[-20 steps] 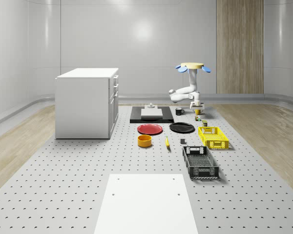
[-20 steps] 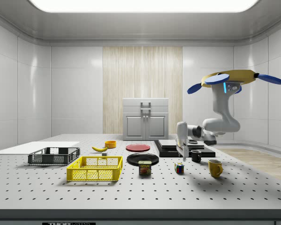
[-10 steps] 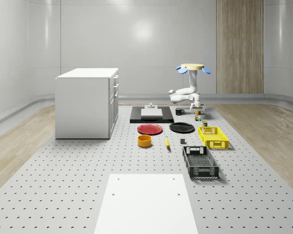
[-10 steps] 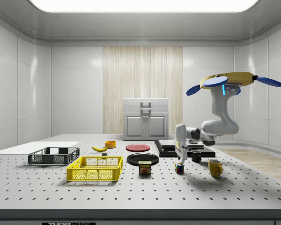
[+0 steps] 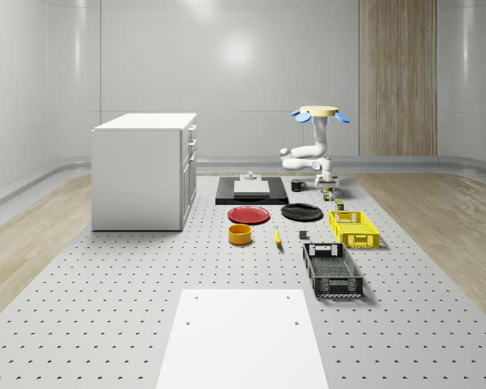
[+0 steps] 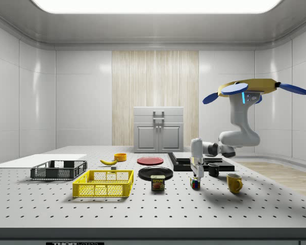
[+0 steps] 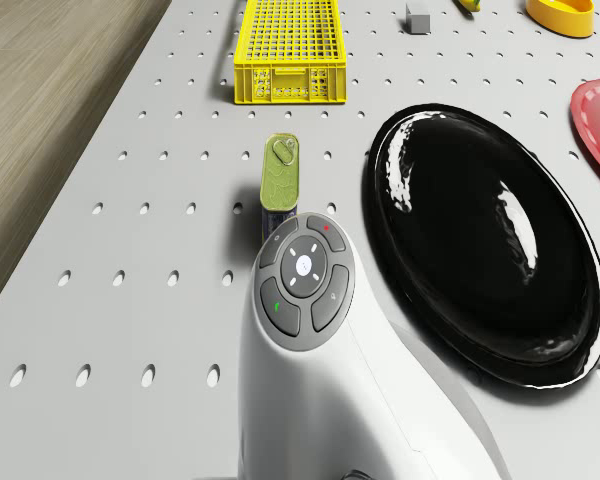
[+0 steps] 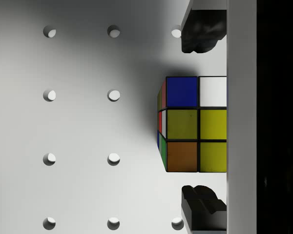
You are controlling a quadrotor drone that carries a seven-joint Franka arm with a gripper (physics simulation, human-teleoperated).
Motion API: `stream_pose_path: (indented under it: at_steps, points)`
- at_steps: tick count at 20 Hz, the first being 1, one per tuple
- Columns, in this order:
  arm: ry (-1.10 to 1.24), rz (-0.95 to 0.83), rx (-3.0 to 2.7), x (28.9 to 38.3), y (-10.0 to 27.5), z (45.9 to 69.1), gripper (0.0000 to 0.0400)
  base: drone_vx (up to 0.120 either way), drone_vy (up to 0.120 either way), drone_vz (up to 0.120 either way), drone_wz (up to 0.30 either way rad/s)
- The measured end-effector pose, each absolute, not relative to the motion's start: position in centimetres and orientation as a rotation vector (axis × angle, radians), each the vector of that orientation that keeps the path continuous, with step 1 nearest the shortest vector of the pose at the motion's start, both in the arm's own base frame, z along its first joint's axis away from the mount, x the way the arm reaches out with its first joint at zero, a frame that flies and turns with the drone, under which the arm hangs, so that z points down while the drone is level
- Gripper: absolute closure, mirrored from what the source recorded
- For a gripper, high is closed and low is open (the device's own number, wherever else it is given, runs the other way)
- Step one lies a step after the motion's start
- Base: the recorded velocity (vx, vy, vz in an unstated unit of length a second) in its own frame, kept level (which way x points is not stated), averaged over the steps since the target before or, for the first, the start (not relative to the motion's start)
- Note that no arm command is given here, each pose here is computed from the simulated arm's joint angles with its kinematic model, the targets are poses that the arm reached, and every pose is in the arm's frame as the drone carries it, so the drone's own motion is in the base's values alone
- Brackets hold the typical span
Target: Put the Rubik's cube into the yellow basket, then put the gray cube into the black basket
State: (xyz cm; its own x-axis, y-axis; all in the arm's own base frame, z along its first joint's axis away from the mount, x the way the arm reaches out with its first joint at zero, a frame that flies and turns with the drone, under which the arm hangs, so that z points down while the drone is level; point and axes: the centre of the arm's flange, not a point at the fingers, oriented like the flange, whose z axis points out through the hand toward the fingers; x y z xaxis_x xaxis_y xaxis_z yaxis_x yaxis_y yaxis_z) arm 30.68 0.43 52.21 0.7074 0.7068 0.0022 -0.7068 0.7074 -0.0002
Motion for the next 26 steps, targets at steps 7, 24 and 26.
stream_pose_path:
  at_steps: [7, 24, 26]
  points:
    - [-0.002, 0.785, 0.001, 31.76, 0.6, 53.6, 0.0000, 0.000, 0.000, 0.000, 0.000]
    - [-0.002, 0.785, 0.001, 33.24, 0.6, 54.1, 0.0061, 0.000, 0.000, 0.000, 0.000]
    - [-0.002, 0.785, 0.001, 33.25, 0.6, 54.1, 0.0066, 0.000, 0.000, 0.000, 0.000]
